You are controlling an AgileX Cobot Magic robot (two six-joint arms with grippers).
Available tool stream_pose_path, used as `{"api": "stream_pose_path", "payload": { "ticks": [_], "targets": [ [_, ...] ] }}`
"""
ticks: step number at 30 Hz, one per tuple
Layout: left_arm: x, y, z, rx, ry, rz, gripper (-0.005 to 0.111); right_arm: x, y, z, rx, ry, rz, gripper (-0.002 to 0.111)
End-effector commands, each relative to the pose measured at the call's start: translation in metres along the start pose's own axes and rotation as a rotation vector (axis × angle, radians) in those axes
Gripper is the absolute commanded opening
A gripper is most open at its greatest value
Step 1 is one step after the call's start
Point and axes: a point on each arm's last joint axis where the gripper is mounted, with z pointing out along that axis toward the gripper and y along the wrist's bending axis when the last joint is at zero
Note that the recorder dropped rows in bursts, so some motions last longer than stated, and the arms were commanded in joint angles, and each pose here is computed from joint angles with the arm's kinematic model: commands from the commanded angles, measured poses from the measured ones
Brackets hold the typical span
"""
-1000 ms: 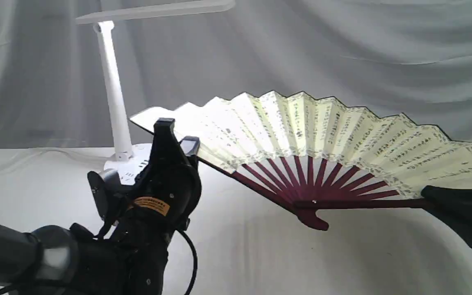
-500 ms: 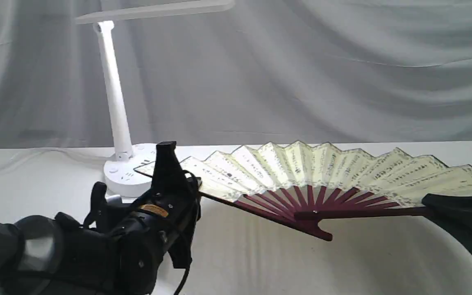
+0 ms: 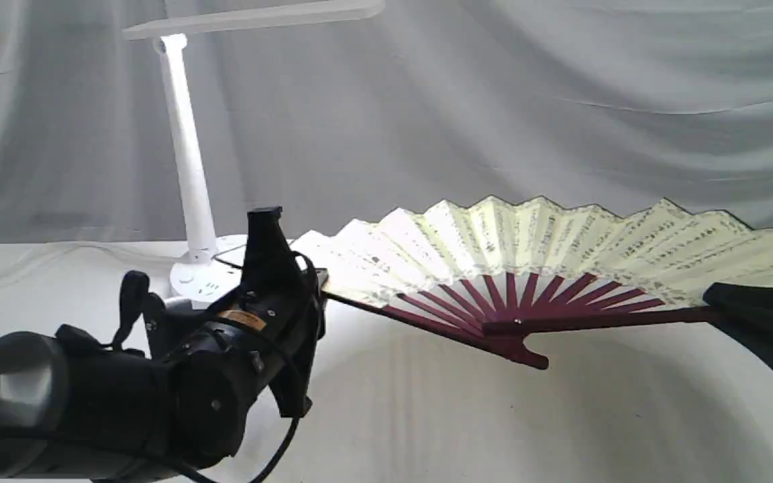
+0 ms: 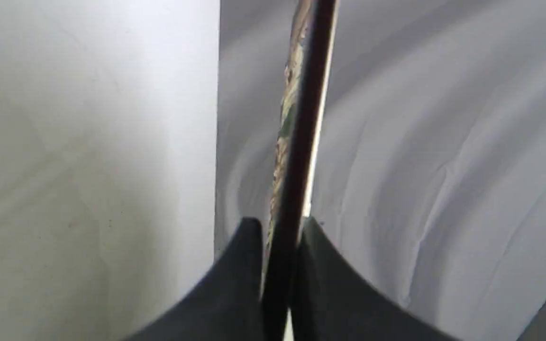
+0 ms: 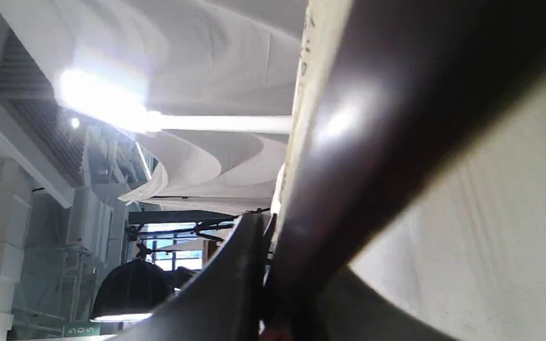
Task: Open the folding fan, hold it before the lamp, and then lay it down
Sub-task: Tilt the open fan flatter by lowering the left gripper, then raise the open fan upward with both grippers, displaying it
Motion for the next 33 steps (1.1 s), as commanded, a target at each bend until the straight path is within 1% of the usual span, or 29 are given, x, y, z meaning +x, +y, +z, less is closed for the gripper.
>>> {"api": "stream_pose_path", "payload": {
  "ticks": [1,3,7,11,16,19,20,23,25,27,30,33],
  "targets": [
    [-0.053,-0.072,-0.021,0.622,-0.320,-0.165,0.000,-0.002,0.003,-0.006,0.039,-0.021,-0.083,0.000],
    [-0.058,-0.080,-0.024,0.644,-0.322,-0.166,0.000,-0.002,0.003,-0.006,0.038,-0.021,-0.071,0.000],
    [-0.062,-0.088,-0.026,0.672,-0.308,-0.151,0.000,-0.002,0.003,-0.006,0.038,-0.021,-0.063,0.000],
    [-0.062,-0.090,-0.027,0.677,-0.300,-0.143,0.000,0.000,0.004,-0.004,0.036,-0.011,-0.064,0.000],
    [-0.054,-0.093,-0.026,0.696,-0.224,-0.076,0.000,-0.001,0.017,0.009,0.013,0.033,-0.106,0.000],
    [-0.046,-0.095,-0.026,0.713,-0.157,0.024,0.000,-0.002,0.031,0.021,-0.011,0.073,-0.130,0.000],
    [-0.043,-0.095,-0.026,0.709,-0.129,0.048,0.000,-0.002,0.034,0.025,-0.016,0.085,-0.136,0.000],
    [-0.036,-0.089,-0.020,0.615,-0.060,0.088,0.000,0.000,0.043,0.035,-0.026,0.114,-0.147,0.000],
    [-0.036,-0.087,-0.019,0.600,-0.054,0.080,0.000,0.001,0.047,0.039,-0.034,0.129,-0.159,0.000],
    [-0.037,-0.090,-0.021,0.633,-0.064,0.066,0.000,0.002,0.050,0.043,-0.032,0.138,-0.162,0.000],
    [-0.041,-0.092,-0.023,0.662,-0.083,-0.027,0.000,0.000,0.049,0.044,-0.009,0.119,-0.146,0.000],
    [-0.045,-0.088,-0.023,0.638,-0.098,-0.089,0.000,0.000,0.048,0.044,-0.007,0.118,-0.147,0.000]
  ]
}}
